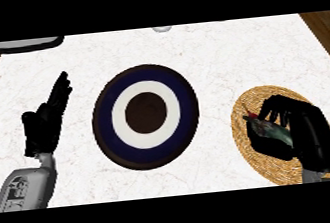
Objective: Pick the eggplant from the placemat and place it in the plate
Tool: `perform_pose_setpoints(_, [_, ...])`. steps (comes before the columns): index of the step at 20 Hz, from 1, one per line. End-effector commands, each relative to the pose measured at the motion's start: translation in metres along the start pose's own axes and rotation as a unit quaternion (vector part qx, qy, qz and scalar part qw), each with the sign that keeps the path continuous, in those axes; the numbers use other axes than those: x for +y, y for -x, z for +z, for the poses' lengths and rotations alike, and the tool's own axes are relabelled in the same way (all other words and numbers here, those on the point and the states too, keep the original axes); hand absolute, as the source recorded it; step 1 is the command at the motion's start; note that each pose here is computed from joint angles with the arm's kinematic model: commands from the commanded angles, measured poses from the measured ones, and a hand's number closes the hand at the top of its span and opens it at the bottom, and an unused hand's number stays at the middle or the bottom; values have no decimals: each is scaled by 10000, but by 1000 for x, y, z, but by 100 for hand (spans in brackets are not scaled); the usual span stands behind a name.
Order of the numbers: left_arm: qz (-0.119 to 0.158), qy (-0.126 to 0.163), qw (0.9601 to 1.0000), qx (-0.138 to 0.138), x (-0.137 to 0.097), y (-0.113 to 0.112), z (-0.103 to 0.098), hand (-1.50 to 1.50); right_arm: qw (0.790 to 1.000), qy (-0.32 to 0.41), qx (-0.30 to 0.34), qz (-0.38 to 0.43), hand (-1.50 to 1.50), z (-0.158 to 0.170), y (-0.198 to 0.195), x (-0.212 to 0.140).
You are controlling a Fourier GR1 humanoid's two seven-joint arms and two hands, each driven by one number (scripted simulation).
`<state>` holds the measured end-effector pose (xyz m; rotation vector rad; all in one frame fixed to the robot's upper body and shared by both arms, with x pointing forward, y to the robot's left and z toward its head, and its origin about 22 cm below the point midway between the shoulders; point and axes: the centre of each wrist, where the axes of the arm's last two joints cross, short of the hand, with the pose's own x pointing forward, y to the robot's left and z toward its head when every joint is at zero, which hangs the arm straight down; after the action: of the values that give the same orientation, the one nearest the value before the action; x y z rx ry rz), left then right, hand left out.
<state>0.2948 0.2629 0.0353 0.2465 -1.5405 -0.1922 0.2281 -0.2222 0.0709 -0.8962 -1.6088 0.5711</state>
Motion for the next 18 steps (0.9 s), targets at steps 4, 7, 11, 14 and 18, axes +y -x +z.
perform_pose_setpoints(4, [-51, -9, 9999, -162, -8, -1, -8, 0, 9974, -306, -147, -628, 150, -2, -83, 4])
perform_pose_setpoints(7, [-18, 237, 9994, -232, -18, -12, -4, 0, 9965, -486, -101, -665, 150, -13, -109, 26])
perform_pose_setpoints(11, [-16, 152, 9998, -155, -3, -3, -5, 0, 9951, -654, -175, -723, 150, -50, -115, 63])
perform_pose_setpoints(14, [5, 212, 9996, -176, -8, -16, 0, 0, 9946, -670, -36, -790, 150, -70, -125, 84])
perform_pose_setpoints(18, [31, 310, 9993, -197, -2, -16, -8, 0, 9959, -899, -8, 89, 150, -70, -145, 114])
